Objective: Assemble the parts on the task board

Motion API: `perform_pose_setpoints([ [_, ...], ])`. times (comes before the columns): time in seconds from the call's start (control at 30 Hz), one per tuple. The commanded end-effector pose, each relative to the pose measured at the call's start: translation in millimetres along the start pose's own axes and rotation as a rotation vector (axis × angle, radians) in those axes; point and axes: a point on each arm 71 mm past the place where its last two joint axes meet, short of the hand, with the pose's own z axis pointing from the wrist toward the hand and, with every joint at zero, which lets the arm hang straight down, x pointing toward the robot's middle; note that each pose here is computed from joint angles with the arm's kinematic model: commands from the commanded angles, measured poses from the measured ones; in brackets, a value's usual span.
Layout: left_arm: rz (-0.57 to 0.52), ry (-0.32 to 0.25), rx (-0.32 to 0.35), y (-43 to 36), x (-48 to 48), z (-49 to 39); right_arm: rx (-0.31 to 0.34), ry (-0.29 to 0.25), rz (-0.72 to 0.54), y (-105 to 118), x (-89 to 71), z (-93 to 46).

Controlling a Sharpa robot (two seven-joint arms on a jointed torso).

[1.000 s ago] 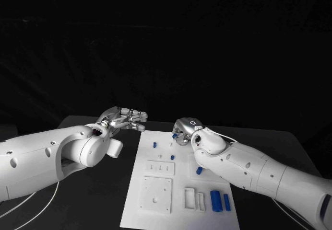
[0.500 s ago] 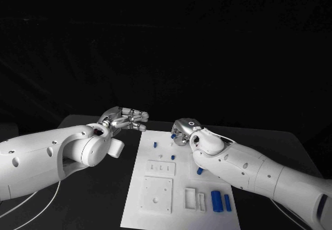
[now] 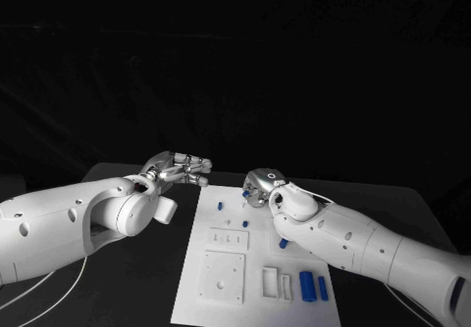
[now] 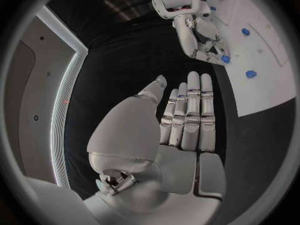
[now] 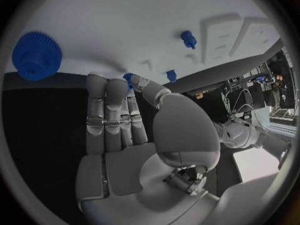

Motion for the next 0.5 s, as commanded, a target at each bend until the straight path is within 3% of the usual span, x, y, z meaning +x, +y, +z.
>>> perform_pose_setpoints([
  [0.03, 0.000, 0.015, 0.008, -2.1, 2.0, 0.8, 0.000, 0.027, 0.003, 0, 4.2, -0.3],
  [0.27, 0.002, 0.009, 0.007, -1.6, -0.8, 1.1, -0.003, -0.015, 0.030, -2, -0.2, -2.1],
  [0.5, 0.005, -0.012, 0.006, -0.6, -9.2, 0.5, -0.010, -0.084, 0.069, -16, -17.5, -16.1],
])
